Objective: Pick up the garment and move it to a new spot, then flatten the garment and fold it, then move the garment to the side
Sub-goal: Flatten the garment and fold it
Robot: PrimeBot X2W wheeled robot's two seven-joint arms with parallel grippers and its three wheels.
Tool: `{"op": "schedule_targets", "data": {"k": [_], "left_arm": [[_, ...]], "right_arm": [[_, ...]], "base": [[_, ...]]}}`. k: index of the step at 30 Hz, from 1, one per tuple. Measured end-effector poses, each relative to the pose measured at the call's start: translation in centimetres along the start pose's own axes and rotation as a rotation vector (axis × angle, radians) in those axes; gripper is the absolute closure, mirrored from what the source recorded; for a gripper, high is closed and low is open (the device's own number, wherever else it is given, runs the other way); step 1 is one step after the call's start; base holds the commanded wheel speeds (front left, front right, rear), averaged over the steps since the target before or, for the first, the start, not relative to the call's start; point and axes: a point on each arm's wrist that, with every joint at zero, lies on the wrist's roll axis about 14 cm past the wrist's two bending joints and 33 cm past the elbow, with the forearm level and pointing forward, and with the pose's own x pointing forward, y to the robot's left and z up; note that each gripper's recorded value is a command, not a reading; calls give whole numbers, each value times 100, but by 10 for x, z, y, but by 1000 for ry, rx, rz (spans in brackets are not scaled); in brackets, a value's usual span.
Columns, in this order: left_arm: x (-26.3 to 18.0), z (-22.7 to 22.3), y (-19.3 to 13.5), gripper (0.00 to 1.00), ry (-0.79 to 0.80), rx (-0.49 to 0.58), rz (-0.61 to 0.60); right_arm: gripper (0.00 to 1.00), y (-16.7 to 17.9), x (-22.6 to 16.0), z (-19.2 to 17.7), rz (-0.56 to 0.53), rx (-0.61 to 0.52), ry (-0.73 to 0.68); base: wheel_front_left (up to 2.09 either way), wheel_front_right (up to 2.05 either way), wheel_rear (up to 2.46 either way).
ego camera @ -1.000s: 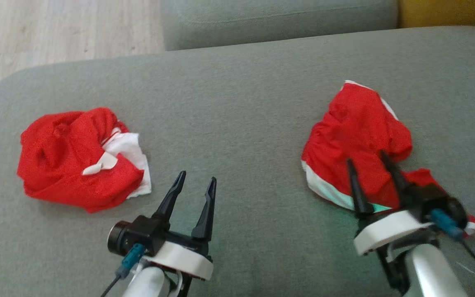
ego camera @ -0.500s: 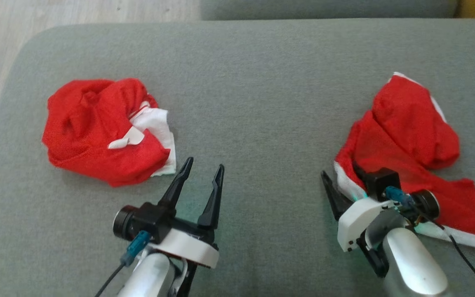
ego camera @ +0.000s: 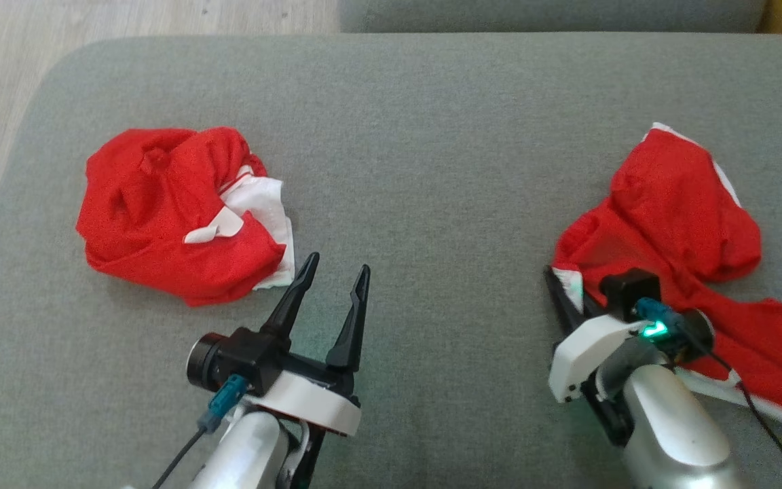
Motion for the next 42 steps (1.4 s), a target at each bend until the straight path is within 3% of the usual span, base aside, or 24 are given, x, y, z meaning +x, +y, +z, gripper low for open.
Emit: {"op": "schedule_targets", "data": {"k": [10, 16, 17, 18, 24, 33, 38, 42], "left_arm": [[-4, 14, -10, 0, -37, 18, -23], [-13, 11, -11, 0, -30, 14, -15], [-14, 10, -11, 0, -28, 12, -13], [-16, 9, -10, 0, -26, 11, -10], [-17, 11, -10, 0, -34, 14, -6], [-12, 17, -13, 0, -51, 14, -16], [-7, 15, -22, 0, -44, 12, -46], [-5, 8, -27, 0, -26, 4, -62]], "right_arm": [[100, 59, -13, 49, 170, 76, -198], [100, 100, -21, 49, 293, 79, -178], [31, 105, -22, 44, 307, 67, -156], [0, 109, -22, 40, 319, 51, -138], [0, 102, -24, 54, 295, 64, -205], [0, 34, -37, 100, 91, 104, -417], [0, -24, -65, 61, -115, 154, -375], [0, -43, -81, 25, -199, 181, -306]], "base": [[0, 0, 0], [0, 0, 0], [0, 0, 0], [0, 0, 0], [0, 0, 0], [0, 0, 0], [0, 0, 0], [0, 0, 0]]}}
